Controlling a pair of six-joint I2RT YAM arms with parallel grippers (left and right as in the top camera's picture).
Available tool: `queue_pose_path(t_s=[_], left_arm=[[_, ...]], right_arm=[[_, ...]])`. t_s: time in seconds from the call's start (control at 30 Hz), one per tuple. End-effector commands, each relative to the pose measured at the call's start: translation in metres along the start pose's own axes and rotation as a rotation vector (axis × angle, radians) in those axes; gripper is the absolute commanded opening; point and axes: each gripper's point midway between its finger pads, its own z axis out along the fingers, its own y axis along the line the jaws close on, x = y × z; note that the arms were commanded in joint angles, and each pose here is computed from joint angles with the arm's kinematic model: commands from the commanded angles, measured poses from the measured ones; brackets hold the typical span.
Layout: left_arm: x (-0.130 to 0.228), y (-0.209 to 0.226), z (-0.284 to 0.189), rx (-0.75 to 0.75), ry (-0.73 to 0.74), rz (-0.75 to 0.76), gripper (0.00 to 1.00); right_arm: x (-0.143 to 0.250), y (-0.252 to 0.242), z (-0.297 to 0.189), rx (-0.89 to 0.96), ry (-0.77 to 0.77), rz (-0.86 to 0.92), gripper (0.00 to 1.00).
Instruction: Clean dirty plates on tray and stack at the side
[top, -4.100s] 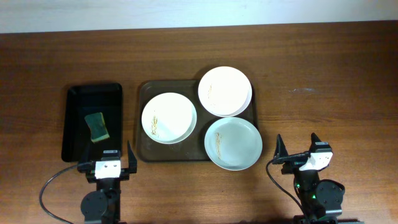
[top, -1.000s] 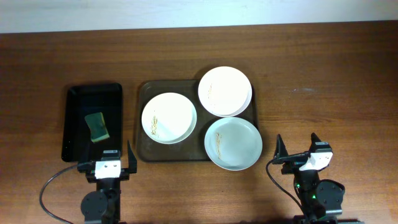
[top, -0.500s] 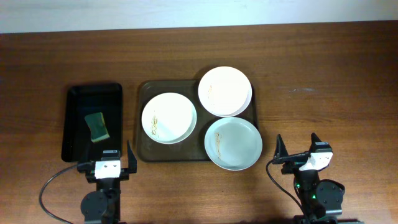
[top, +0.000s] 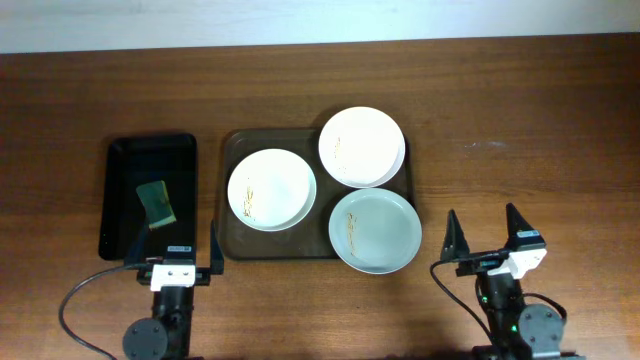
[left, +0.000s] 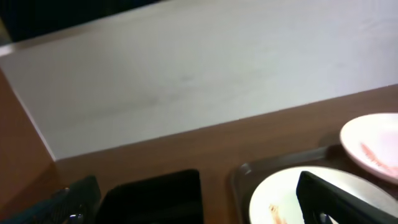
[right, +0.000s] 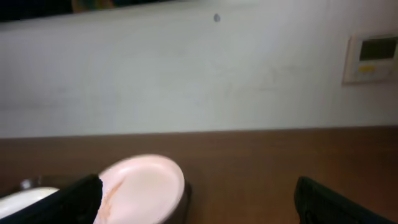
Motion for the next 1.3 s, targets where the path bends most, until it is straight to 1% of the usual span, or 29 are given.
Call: queue_pose_path(t_s=[0.0,0.07,0.13,0.17,0.2,0.27,0.3,0.37,0.4,0.47,0.5,0.6,0.67,0.73,0.77,0.8,0.83,0.87,0.9,0.93,0.97,1.0,1.03,1.1,1.17,1.2,1.27], left_arm=[[-0.058,0.004,0.002,0.04,-0.048,0.018,0.99],[-0.074,0.008,0.011,0.053,-0.007,0.015,0.99],[-0.093,0.004,0.031,0.122,0.064,0.045,0.99],[-0.095,0.005,0.035,0.127,0.086,0.042,0.99],[-0.1,0.007,0.043,0.138,0.128,0.038,0.99],[-0.114,0.003,0.062,0.205,0.218,0.03,0.99],[-0.118,0.003,0.071,0.228,0.27,0.022,0.99],[-0.115,0.003,0.091,0.26,0.396,0.005,0.99],[-0.111,0.0,0.101,0.295,0.469,-0.009,0.99],[-0.111,-0.01,0.115,0.373,0.548,-0.041,0.99],[-0.108,-0.011,0.121,0.383,0.582,-0.048,0.99],[-0.092,-0.014,0.127,0.403,0.67,-0.063,0.99],[-0.08,-0.012,0.122,0.385,0.726,-0.059,0.99],[-0.078,-0.014,0.119,0.386,0.744,-0.091,0.99],[-0.078,-0.014,0.119,0.368,0.756,-0.137,0.99],[-0.078,-0.012,0.119,0.359,0.759,-0.151,0.99],[-0.076,-0.007,0.12,0.333,0.767,-0.179,0.99],[-0.065,0.004,0.121,0.285,0.806,-0.235,0.99],[-0.054,0.011,0.123,0.267,0.835,-0.247,0.99],[-0.041,0.013,0.126,0.26,0.873,-0.258,0.99],[-0.027,0.012,0.129,0.262,0.916,-0.267,0.99],[-0.016,0.01,0.131,0.263,0.951,-0.271,0.99],[-0.004,0.008,0.131,0.268,0.991,-0.277,0.99],[0.027,0.002,0.134,0.282,1.081,-0.292,0.99],[0.034,0.0,0.14,0.284,1.086,-0.294,0.99],[0.033,0.001,0.141,0.282,1.079,-0.295,0.99],[0.033,0.001,0.142,0.277,1.08,-0.303,0.99]], right_arm=[[-0.066,0.011,-0.01,-0.028,-0.11,-0.037,0.98],[-0.091,0.014,-0.011,-0.033,-0.128,-0.061,0.98],[-0.114,0.016,-0.004,-0.028,-0.072,-0.056,0.98],[-0.117,0.016,0.0,-0.025,-0.046,-0.053,0.98],[-0.125,0.016,0.005,-0.023,-0.013,-0.05,0.98],[-0.133,0.016,0.024,-0.021,0.074,-0.112,0.98],[-0.136,0.016,0.036,-0.02,0.141,-0.121,0.98],[-0.137,0.019,0.054,-0.04,0.251,-0.108,0.99],[-0.134,0.025,0.066,-0.08,0.322,-0.093,0.98],[-0.124,0.03,0.086,-0.124,0.454,-0.063,0.98],[-0.12,0.032,0.092,-0.136,0.497,-0.052,0.98],[-0.103,0.03,0.107,-0.134,0.579,-0.037,0.98],[-0.084,0.036,0.115,-0.166,0.639,0.036,0.98],[-0.072,0.06,0.128,-0.302,0.671,0.161,0.99],[-0.059,0.067,0.136,-0.308,0.706,0.215,0.98],[-0.047,0.082,0.143,-0.34,0.738,0.234,0.98],[-0.034,0.11,0.149,-0.4,0.777,0.238,0.98],[-0.023,0.14,0.155,-0.455,0.826,0.215,0.99],[-0.012,0.161,0.161,-0.461,0.873,0.195,0.99],[0.001,0.179,0.167,-0.429,0.924,0.161,0.95],[0.016,0.189,0.173,-0.355,0.979,0.158,0.89],[0.025,0.197,0.175,-0.322,1.005,0.164,0.83],[0.044,0.208,0.175,-0.282,1.045,0.18,0.76],[0.089,0.222,0.17,-0.217,1.138,0.182,0.64],[0.139,0.229,0.162,-0.16,1.249,0.203,0.52],[0.152,0.231,0.162,-0.155,1.27,0.202,0.5],[0.18,0.231,0.159,-0.128,1.316,0.197,0.4]])
